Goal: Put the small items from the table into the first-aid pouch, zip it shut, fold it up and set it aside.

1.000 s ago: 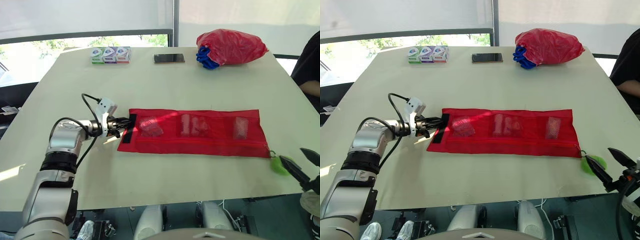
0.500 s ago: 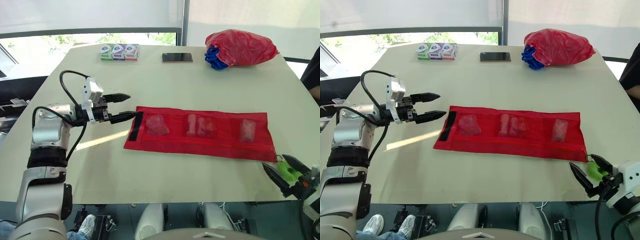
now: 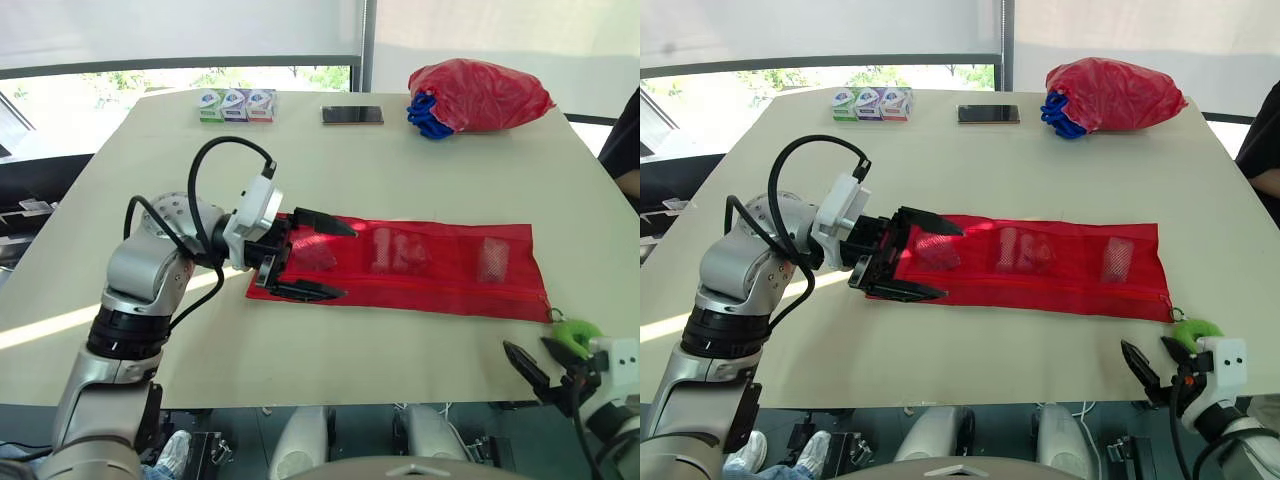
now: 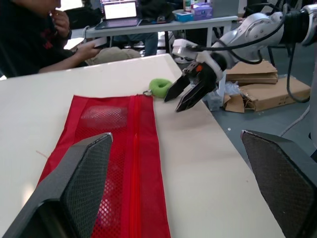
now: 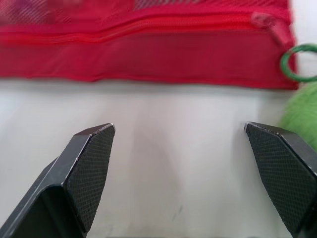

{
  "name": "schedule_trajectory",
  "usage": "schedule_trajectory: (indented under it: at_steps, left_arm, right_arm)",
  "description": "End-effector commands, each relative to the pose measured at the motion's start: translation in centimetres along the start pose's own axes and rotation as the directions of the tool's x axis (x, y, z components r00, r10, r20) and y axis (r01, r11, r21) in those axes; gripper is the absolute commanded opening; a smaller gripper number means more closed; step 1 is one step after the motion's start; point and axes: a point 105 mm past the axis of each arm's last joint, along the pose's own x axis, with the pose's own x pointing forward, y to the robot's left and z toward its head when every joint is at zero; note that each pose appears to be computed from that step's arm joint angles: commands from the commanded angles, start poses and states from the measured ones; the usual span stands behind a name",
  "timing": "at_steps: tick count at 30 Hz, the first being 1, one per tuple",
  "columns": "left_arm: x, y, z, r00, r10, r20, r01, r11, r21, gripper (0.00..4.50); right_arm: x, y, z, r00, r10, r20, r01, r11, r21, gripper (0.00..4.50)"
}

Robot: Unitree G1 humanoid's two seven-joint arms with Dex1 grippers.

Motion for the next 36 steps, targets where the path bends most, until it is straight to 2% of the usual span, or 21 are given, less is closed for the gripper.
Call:
schedule_trajectory:
  at_steps: [1,7,13,15,18,23,25,27,28,31,32,35,36]
  left_arm:
    - [0.4,-0.3,1.4,0.999,-0.035,0.019,0.034,0.998,0.046,4.42]
    - [0.5,-0.1,1.5,0.999,-0.038,0.029,0.036,0.998,0.051,4.42]
    - [0.7,-0.2,1.4,0.999,-0.040,0.032,0.038,0.998,0.049,4.42]
    - [0.8,-0.2,1.4,0.999,-0.038,0.037,0.036,0.998,0.051,4.42]
    - [1.0,-0.2,1.4,0.999,-0.036,0.039,0.034,0.998,0.053,4.42]
    - [1.3,-0.2,1.3,0.999,-0.036,0.032,0.034,0.998,0.058,4.42]
    - [1.3,-0.2,1.4,0.999,-0.034,0.031,0.032,0.998,0.059,4.50]
    - [1.3,-0.2,1.4,0.999,-0.031,0.031,0.029,0.998,0.060,4.50]
    - [1.3,-0.2,1.5,0.999,-0.030,0.031,0.028,0.998,0.059,4.50]
    - [1.2,-0.2,1.5,0.999,-0.024,0.035,0.022,0.998,0.054,4.50]
    - [1.2,-0.1,1.4,0.999,-0.023,0.036,0.021,0.998,0.052,4.50]
    - [1.3,0.1,1.3,0.999,-0.021,0.035,0.019,0.999,0.050,4.50]
    - [1.4,0.1,1.3,0.999,-0.020,0.037,0.019,0.999,0.049,4.50]
  right_arm:
    - [0.2,-1.1,0.2,0.995,-0.100,0.007,0.100,0.995,-0.003,4.50]
    - [1.7,-1.8,1.6,0.979,-0.188,0.082,0.187,0.982,0.018,4.50]
    - [2.4,-1.8,2.3,0.978,-0.184,0.104,0.179,0.982,0.054,4.50]
    - [2.7,-1.5,2.4,0.982,-0.158,0.101,0.146,0.982,0.119,4.50]
    - [3.0,-1.1,2.0,0.991,-0.114,0.063,0.104,0.983,0.151,4.50]
    - [3.6,-1.1,0.1,0.995,-0.081,-0.059,0.085,0.994,0.072,4.50]
    - [3.9,-1.2,0.0,0.995,-0.081,-0.059,0.085,0.994,0.073,3.96]
    - [4.0,-1.2,0.0,0.996,-0.077,-0.054,0.081,0.994,0.077,3.19]
    - [4.0,-1.2,0.0,0.996,-0.077,-0.053,0.081,0.994,0.078,2.60]
    - [3.8,-1.5,0.1,0.996,-0.080,-0.032,0.082,0.993,0.082,1.39]
    - [3.7,-1.6,0.2,0.996,-0.081,-0.028,0.083,0.993,0.079,1.26]
    - [3.2,-1.9,0.7,0.996,-0.088,-0.001,0.088,0.993,0.082,0.03]
    - [3.0,-2.0,0.9,0.996,-0.088,0.009,0.087,0.993,0.082,0.03]
